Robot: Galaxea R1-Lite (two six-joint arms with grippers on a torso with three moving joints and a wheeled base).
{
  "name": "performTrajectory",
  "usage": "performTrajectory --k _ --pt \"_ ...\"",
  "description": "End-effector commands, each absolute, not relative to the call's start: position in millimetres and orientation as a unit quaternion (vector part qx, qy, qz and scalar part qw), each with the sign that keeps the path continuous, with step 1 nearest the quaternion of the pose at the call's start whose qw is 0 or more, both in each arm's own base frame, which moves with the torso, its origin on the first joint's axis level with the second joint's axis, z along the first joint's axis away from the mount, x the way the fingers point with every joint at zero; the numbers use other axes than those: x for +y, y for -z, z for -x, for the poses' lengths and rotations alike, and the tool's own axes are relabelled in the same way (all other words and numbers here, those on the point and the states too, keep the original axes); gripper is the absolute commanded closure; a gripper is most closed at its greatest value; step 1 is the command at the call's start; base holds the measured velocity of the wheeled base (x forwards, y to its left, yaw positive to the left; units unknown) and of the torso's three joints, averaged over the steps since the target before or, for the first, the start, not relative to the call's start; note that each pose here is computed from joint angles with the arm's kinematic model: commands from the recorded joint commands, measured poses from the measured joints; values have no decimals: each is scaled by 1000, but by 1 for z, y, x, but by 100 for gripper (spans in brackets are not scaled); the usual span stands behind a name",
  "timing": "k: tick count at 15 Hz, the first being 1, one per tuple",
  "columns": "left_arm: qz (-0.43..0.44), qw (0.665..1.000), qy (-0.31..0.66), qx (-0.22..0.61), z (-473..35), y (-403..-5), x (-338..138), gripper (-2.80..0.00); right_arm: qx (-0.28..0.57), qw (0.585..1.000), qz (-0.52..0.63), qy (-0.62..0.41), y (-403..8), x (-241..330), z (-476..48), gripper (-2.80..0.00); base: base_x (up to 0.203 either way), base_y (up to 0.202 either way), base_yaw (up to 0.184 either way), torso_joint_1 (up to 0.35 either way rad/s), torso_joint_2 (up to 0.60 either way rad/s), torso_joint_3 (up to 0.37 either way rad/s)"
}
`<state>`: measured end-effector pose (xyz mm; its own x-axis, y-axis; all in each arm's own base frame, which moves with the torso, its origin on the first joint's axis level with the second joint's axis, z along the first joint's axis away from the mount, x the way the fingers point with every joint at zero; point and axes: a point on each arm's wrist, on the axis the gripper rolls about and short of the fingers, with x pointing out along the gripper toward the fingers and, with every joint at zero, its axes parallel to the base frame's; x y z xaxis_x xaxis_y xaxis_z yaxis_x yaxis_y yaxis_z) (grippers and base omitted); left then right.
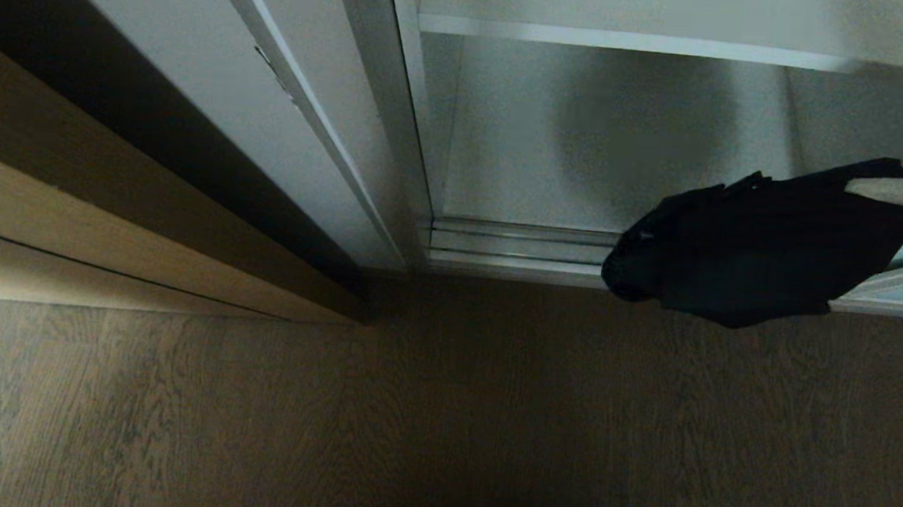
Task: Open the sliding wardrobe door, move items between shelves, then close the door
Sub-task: Place the bag on the lower shelf
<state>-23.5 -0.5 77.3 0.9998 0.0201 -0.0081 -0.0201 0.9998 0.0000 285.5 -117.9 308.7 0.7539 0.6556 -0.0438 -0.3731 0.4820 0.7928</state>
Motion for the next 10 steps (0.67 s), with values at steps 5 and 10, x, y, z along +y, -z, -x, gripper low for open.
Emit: performTrajectory --k 5,10 --pt "0 1000 -10 4 23 -77 -1 0 179 837 -411 -313 -301 -130 -318 0 0 0 0 0 0 0" --pt "0 1000 -11 4 23 -77 -1 0 167 844 -398 -319 -301 -144 -349 0 0 0 0 0 0 0"
